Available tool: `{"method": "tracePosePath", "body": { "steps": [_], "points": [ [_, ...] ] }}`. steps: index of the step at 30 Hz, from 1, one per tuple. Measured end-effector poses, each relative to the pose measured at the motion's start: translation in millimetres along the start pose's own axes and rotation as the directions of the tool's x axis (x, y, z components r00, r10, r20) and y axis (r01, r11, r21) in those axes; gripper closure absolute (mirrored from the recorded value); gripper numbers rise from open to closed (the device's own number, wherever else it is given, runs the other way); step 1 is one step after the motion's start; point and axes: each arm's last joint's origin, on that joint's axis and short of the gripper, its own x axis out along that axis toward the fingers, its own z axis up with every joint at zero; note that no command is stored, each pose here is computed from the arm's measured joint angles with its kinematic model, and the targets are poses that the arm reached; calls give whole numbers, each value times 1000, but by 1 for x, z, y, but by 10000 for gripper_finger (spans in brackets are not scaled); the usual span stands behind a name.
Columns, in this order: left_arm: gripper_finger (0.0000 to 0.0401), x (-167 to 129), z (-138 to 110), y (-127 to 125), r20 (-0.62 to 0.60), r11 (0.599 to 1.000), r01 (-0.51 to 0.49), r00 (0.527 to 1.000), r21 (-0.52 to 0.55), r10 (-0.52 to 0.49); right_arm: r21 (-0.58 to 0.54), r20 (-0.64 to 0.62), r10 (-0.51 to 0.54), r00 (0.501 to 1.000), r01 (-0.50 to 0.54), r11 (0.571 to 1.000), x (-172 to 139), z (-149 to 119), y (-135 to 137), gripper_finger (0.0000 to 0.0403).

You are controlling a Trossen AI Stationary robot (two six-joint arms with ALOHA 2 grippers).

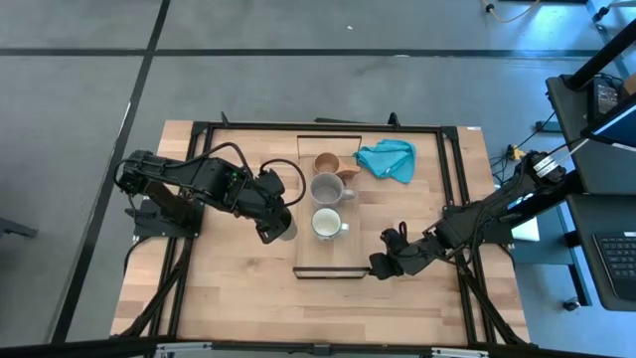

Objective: Stack small to large cups/mugs on shelf
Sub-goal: Put the gray cup on the shelf

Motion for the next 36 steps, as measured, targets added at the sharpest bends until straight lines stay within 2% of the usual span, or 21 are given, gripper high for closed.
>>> {"method": "tracePosePath", "body": {
  "steps": [18, 27, 31, 36],
  "points": [
    [401, 1, 3, 2, 1, 1000, -6, 1000, -5, 6, -13, 5, 67, 998, -67, 998, 0, 0, 6, 402],
    [401, 1, 3, 2, 0, 1000, -6, 1000, -5, 6, -18, 13, 65, 998, -64, 998, 0, 0, 6, 402],
    [401, 1, 2, 2, -7, 1000, 1, 1000, -5, -1, -28, 71, 46, 996, -44, 999, 0, 2, 4, 402],
    [401, 1, 3, -1, -27, 998, 59, 998, -13, -59, -9, 103, -58, 993, 59, 998, 0, 4, -7, 402]
  ]
}}
